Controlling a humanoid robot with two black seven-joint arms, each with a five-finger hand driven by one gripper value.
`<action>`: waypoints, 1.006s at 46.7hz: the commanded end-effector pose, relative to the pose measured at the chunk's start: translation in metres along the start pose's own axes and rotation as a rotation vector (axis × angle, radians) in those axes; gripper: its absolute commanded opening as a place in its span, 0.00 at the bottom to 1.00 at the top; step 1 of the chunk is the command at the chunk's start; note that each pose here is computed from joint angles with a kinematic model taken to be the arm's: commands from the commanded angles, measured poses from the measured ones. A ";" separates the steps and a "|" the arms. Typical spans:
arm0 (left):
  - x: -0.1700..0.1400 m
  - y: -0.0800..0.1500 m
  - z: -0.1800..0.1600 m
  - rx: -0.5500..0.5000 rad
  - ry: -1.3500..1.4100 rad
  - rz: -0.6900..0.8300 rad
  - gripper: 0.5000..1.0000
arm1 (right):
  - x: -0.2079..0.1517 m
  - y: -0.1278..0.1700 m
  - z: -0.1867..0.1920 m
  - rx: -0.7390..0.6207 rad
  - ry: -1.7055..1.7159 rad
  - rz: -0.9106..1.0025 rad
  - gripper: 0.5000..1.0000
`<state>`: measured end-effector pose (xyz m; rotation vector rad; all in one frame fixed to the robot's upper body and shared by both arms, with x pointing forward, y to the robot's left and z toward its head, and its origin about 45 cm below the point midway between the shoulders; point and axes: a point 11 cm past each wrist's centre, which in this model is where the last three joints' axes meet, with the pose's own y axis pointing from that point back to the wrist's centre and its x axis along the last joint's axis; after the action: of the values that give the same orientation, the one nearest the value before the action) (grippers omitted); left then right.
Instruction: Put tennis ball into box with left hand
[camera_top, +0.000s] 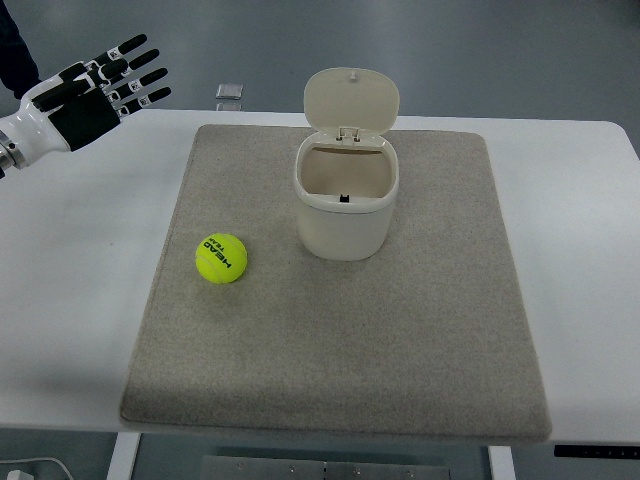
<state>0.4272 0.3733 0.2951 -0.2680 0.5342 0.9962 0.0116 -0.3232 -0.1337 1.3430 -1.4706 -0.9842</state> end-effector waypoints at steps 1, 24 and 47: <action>0.000 0.000 0.000 0.000 0.000 0.000 0.99 | 0.000 0.000 0.000 0.000 0.000 0.000 0.88; -0.001 -0.001 0.005 -0.014 -0.002 -0.001 0.99 | 0.000 0.000 0.000 0.000 0.000 0.000 0.88; 0.003 0.008 0.011 0.143 -0.358 0.021 0.99 | 0.000 0.000 0.000 0.000 0.000 0.000 0.88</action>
<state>0.4238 0.3815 0.2975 -0.0394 0.3721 0.9968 0.0116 -0.3232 -0.1337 1.3430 -1.4707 -0.9842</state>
